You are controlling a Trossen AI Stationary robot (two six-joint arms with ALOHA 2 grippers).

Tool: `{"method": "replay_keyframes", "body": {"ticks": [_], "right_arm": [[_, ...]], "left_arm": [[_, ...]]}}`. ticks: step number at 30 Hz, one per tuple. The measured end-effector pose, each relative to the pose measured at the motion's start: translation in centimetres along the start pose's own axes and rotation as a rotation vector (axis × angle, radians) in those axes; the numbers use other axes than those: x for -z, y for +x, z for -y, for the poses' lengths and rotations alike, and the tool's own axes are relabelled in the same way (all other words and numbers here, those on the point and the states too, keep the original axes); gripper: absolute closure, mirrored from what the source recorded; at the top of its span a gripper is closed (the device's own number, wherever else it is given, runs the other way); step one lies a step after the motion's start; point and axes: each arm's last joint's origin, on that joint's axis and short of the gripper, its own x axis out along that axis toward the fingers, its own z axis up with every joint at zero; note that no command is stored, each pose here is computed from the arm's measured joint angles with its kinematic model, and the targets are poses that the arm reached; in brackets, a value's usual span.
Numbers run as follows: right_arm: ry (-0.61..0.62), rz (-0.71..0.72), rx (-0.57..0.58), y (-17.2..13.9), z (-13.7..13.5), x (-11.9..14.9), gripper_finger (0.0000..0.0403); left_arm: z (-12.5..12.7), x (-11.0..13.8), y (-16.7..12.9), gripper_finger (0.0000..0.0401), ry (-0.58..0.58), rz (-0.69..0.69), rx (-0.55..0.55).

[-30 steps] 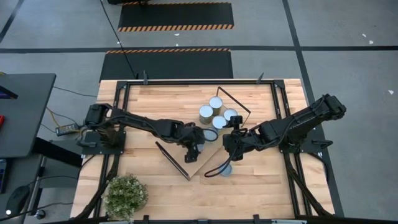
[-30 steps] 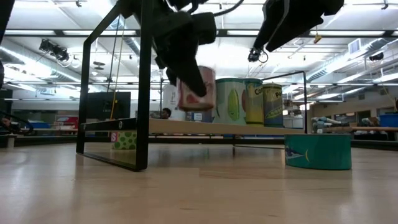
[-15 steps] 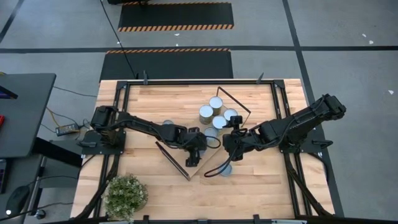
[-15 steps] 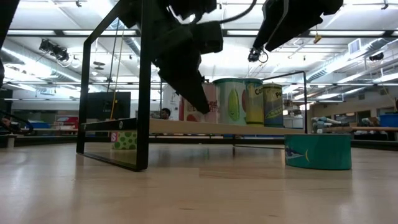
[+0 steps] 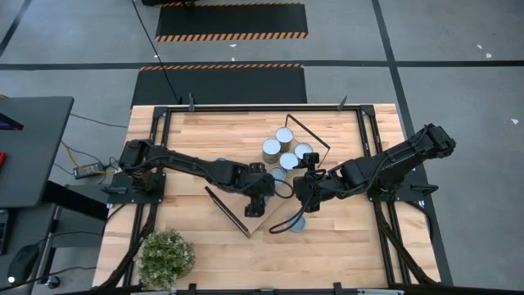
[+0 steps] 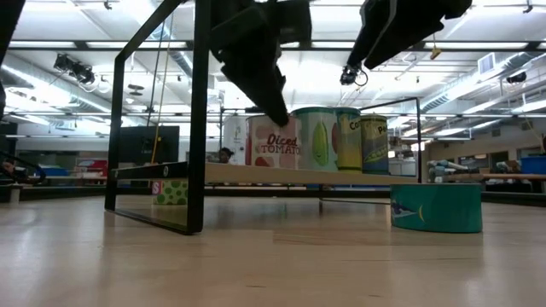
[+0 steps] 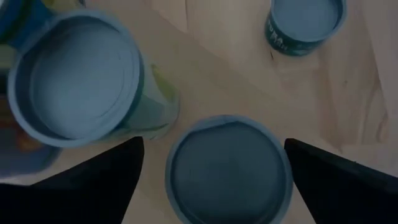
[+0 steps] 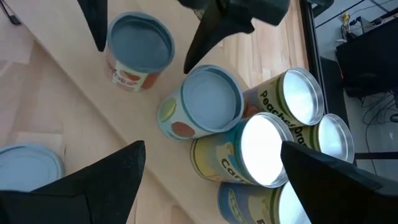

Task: Pick and place cans onto a shelf
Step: Put the red fruit can on the shelf

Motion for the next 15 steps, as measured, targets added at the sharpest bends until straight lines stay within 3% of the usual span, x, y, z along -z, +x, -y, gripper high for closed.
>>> {"method": "replay_keyframes", "body": {"ticks": [11,15], "right_arm": [[0.002,-0.008,-0.045,0.0,-0.2,0.1,0.0021],[0.016,-0.027,-0.050,-0.2,-0.4,0.3,0.0021]], "left_arm": [[1.2,0.5,-0.8,0.0012,0.049,-0.069,-0.115],[1.7,0.1,-2.0,0.0014,0.067,-0.019,-0.112]]}}
